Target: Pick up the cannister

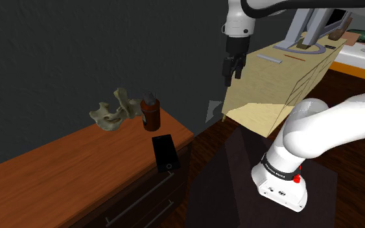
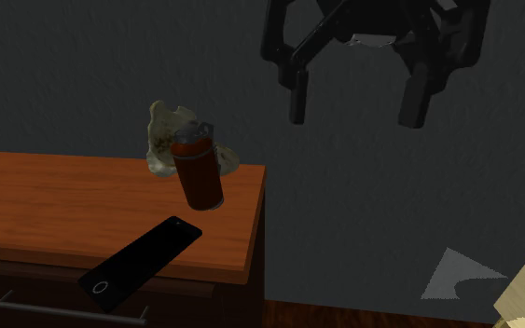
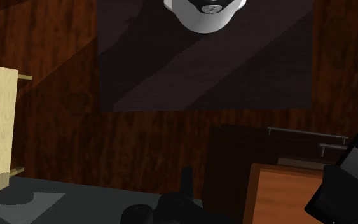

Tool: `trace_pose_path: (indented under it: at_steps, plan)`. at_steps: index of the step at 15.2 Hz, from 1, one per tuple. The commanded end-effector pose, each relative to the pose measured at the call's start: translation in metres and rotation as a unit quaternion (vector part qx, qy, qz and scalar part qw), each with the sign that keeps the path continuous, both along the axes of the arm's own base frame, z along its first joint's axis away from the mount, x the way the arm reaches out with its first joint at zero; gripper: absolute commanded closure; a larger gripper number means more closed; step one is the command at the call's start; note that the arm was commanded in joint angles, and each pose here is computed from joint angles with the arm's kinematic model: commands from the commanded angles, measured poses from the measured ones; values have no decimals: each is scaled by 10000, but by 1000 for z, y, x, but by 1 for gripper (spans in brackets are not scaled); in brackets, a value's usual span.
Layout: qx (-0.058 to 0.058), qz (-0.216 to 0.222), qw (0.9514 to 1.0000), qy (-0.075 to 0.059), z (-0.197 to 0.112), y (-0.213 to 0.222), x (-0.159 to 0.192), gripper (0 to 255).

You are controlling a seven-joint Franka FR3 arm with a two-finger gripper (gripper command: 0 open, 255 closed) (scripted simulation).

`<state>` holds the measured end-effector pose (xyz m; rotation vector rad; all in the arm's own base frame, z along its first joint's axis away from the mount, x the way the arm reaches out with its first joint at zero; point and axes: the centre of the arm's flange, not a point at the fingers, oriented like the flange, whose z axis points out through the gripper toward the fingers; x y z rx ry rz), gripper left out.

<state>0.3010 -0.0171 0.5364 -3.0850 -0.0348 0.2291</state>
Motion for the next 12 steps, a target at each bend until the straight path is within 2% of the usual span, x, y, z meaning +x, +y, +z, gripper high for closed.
trace_pose_path:
  at_steps: [1,12]
  plan:
    - [0,0,10000,0,0,0,0,0]
    - [-91,-724,9969,287,-33,85,120,0]
